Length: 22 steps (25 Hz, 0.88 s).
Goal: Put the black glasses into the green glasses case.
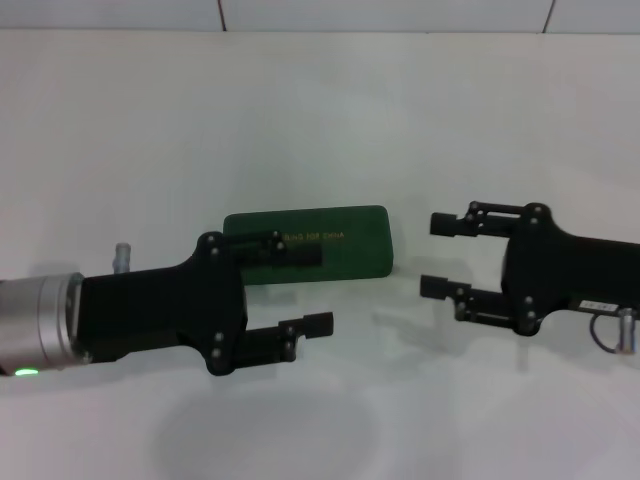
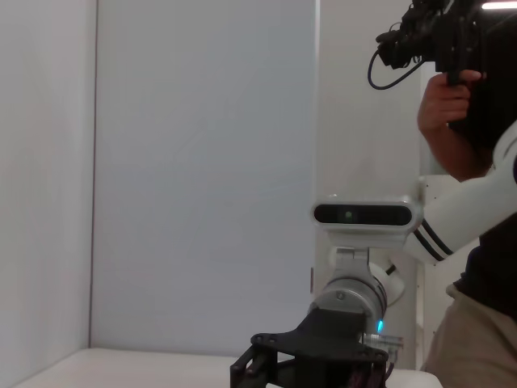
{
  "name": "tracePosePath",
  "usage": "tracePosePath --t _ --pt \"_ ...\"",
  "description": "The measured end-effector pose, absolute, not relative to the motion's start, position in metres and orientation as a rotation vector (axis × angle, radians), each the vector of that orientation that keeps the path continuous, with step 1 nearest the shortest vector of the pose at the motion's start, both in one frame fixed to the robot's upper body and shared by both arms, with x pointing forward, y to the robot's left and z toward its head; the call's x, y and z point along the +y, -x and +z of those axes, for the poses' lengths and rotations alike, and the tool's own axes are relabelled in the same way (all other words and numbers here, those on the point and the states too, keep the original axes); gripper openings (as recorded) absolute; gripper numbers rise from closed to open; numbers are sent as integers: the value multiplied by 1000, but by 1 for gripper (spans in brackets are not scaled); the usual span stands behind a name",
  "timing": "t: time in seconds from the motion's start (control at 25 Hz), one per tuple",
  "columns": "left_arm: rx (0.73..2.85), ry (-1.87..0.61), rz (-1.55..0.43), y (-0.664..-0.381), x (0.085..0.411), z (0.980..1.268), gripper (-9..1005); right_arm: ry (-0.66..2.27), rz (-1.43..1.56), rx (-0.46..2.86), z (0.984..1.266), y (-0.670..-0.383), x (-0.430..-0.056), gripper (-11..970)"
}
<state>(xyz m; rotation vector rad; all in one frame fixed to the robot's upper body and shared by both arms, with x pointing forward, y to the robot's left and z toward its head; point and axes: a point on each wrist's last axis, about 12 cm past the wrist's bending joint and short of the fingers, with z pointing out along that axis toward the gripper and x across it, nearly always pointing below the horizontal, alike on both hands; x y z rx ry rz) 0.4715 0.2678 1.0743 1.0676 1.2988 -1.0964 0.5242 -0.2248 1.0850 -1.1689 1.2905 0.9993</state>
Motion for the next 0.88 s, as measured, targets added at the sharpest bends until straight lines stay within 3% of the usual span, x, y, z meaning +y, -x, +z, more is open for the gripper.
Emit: tracePosePath --t 0.88 --pt "1292 -1099 -1076 -472 267 1072 638 1115 932 1277 1076 -527 -221 585"
